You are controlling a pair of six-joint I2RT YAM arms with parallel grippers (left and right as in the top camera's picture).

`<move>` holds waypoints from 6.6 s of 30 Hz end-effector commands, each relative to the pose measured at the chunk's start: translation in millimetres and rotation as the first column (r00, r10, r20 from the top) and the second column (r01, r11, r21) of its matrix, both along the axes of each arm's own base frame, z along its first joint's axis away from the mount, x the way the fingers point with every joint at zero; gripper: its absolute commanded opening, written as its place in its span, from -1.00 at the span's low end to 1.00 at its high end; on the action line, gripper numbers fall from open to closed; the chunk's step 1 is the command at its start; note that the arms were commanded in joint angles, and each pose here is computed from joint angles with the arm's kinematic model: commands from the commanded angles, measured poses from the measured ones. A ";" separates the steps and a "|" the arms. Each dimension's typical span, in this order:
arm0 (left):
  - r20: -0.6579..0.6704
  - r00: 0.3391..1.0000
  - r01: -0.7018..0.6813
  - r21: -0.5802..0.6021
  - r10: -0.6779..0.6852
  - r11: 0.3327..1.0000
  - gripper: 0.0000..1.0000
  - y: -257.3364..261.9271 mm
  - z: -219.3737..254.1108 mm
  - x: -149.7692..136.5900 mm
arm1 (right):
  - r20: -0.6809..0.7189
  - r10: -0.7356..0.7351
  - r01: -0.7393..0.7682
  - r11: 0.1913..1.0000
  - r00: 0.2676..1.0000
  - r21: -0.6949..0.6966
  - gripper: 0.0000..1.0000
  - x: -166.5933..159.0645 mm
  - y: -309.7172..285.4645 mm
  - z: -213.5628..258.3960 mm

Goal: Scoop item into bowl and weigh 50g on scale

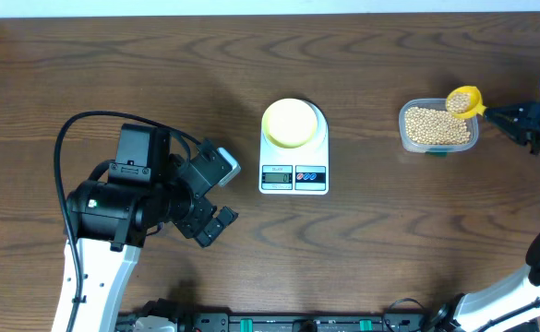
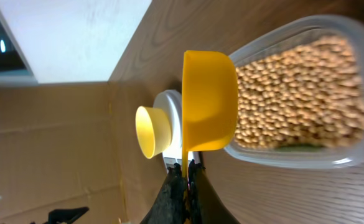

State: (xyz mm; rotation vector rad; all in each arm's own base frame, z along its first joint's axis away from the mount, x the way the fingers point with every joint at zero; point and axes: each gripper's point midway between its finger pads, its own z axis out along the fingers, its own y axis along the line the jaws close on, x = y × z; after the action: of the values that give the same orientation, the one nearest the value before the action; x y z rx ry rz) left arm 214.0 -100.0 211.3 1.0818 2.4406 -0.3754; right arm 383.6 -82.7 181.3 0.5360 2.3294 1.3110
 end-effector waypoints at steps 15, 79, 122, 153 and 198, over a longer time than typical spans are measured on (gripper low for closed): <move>0.016 1.000 0.011 -0.014 -0.010 1.000 1.00 -1.6 5.8 0.1 | 0.061 0.319 -0.322 0.946 0.946 0.032 -0.97 18.5 136.2 12.2; 0.016 1.000 0.010 -0.014 -0.010 1.000 0.99 -1.6 5.8 0.1 | 0.066 0.766 -0.354 0.370 0.640 -0.859 -0.98 28.6 323.6 -10.3; 0.016 1.000 0.011 -0.014 -0.010 1.000 1.00 -1.6 5.8 0.1 | 0.143 0.571 -0.075 0.341 0.808 -0.937 -0.98 29.6 221.2 93.5; 0.016 1.000 0.010 -0.014 -0.010 1.000 0.99 -1.6 5.8 0.1 | -0.125 -0.048 -0.096 0.391 0.991 -0.916 -0.98 3.9 47.3 -23.9; 0.016 1.000 0.011 -0.014 -0.010 1.000 1.00 -1.6 5.9 0.0 | -0.134 0.035 -0.129 0.591 0.990 -0.796 -0.98 -3.7 87.5 -83.0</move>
State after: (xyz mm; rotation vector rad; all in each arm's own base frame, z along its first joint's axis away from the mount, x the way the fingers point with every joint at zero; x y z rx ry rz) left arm 214.1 -100.0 211.4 1.0813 2.4405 -0.3754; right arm 382.9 -0.2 101.5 0.1181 2.7107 0.0450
